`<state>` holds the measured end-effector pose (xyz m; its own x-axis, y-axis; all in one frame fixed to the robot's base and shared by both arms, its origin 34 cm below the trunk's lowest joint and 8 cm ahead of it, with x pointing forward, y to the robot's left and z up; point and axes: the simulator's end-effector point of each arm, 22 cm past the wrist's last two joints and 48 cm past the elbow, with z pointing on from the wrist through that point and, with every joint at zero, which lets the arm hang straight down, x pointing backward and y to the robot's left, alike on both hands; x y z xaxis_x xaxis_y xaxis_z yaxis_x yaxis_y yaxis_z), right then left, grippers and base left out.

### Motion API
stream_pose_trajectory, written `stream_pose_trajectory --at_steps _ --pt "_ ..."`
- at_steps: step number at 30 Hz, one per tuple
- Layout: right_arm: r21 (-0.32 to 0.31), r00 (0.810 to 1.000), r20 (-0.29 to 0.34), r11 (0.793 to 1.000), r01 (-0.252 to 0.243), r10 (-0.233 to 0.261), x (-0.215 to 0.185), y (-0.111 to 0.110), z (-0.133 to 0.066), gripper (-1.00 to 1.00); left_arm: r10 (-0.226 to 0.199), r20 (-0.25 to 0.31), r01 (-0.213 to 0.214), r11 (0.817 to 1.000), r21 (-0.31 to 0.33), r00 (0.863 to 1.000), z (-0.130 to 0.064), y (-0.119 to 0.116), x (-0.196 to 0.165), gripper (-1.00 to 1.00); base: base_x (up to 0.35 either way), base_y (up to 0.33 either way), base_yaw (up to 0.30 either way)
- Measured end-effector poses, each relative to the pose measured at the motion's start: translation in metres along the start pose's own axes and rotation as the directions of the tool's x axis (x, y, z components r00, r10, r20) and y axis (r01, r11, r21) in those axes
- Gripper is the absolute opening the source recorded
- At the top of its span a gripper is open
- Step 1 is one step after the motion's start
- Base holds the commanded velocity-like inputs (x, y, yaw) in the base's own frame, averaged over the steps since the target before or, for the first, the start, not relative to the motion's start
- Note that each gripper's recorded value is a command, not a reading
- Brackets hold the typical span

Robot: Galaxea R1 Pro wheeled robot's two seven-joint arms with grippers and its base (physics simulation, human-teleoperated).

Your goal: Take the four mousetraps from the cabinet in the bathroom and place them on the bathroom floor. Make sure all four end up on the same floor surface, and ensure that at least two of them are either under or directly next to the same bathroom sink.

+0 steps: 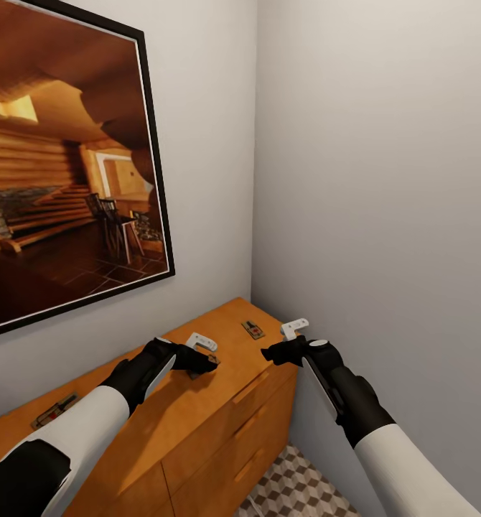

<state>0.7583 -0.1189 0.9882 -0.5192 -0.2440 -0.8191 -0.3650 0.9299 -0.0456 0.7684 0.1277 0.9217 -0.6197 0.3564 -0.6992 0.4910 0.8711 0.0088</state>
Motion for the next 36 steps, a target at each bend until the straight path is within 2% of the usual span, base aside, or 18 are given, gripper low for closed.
stream_pose_trajectory --at_steps 10,24,36 --pt "0.001 1.0 0.0 1.0 -0.001 0.001 0.0 0.0 0.0 1.0 0.04 -0.014 -0.04 0.999 -0.02 0.999 0.001 0.001 0.002 1.0 0.0 0.0 0.0" --pt "0.0 1.0 0.0 1.0 -0.001 0.001 0.0 0.0 0.0 1.0 0.048 -0.016 -0.048 0.999 -0.025 0.999 0.001 0.001 0.002 1.0 0.0 0.0 0.0" --pt "0.0 1.0 -0.001 1.0 0.0 0.0 0.011 0.0 0.01 1.0 0.05 -0.016 -0.051 0.998 -0.023 0.999 0.013 0.001 0.01 1.0 0.0 0.0 0.0"
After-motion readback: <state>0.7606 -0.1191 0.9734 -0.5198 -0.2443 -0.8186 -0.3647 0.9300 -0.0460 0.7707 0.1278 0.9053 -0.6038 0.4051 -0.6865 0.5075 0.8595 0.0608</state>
